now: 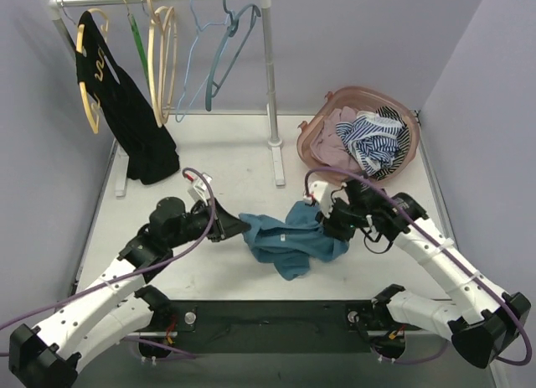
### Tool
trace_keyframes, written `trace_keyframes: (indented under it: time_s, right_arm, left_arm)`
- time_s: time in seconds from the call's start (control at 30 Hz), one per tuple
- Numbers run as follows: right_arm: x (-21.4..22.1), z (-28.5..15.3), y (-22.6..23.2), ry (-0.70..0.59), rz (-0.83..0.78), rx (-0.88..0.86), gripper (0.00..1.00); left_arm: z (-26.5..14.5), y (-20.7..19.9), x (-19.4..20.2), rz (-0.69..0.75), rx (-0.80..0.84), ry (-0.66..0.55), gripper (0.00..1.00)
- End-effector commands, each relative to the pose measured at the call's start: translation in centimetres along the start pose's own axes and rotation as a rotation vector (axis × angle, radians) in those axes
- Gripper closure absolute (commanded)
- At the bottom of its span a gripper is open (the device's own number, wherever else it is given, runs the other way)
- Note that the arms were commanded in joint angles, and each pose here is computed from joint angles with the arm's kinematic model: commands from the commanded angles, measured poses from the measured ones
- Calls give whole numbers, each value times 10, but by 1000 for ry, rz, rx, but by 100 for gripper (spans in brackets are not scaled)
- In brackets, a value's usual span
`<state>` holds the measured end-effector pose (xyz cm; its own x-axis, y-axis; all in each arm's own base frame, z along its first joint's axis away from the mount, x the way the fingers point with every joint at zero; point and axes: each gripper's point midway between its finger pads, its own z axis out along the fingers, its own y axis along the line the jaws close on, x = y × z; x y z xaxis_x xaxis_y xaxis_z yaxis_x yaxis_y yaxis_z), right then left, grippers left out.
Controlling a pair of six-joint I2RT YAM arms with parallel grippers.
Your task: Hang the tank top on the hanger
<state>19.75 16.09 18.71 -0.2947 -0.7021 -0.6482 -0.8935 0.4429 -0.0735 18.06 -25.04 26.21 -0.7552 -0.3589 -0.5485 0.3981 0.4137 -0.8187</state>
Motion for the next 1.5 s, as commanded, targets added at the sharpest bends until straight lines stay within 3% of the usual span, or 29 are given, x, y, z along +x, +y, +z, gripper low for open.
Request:
trace_keyframes:
  time_s: [0.0, 0.07, 0.13, 0.17, 0.2, 0.23, 0.27, 0.3, 0.33, 0.37, 0.47, 0.57, 0.83, 0.97, 1.03, 1.07, 1.27, 1.47]
  right_arm:
    - [41, 19, 0, 121, -136, 37, 83]
    - [58, 31, -4, 162, -140, 58, 69]
    - [63, 36, -3, 165, -140, 60, 66]
    - [62, 36, -3, 159, -137, 62, 56]
    - [61, 36, -3, 151, -123, 65, 52]
    - [61, 35, -4, 143, -106, 72, 45]
    - [56, 31, -7, 126, -92, 85, 33]
    - [53, 28, -9, 112, -69, 95, 29]
    - [51, 25, -13, 92, -9, 108, 25]
    - [40, 17, -18, 51, 25, 125, 22]
    - [18, -3, -28, -81, 216, 151, 21]
    - [1, -20, -39, -214, 436, 187, 22]
    - [0, -38, -70, -404, 887, 260, 26]
    - [3, -39, -71, -454, 962, 257, 27]
    - [8, -38, -69, -458, 976, 256, 27]
    - [9, -39, -67, -467, 973, 257, 27]
    - [23, -31, -58, -473, 1027, 232, 28]
    - [24, -30, -65, -500, 1075, 193, 30]
  left_arm:
    - [8, 25, 33, -130, 21, 67, 100]
    - [11, 60, 55, -180, -63, 110, 100]
    - [12, 80, 70, -204, -114, 139, 100]
    - [11, 90, 73, -217, -157, 141, 100]
    - [11, 95, 74, -218, -176, 141, 97]
    - [10, 97, 73, -211, -185, 138, 80]
    - [8, 98, 68, -204, -214, 130, 71]
    - [6, 97, 64, -159, -223, 126, 61]
    - [5, 93, 58, -123, -223, 116, 45]
    - [1, 82, 44, -50, -233, 110, 40]
    - [-13, 56, 11, 109, -254, 79, 27]
    - [-28, 44, -9, 233, -301, 93, 21]
    - [-64, -45, -134, 455, -335, -95, 12]
    - [-60, -83, -193, 412, -290, -191, 12]
    - [-45, -83, -217, 381, -301, -205, 12]
    - [-51, -105, -238, 394, -278, -277, 12]
    - [-29, -128, -313, 401, -276, -421, 14]
    - [3, -92, -351, 410, -385, -444, 19]
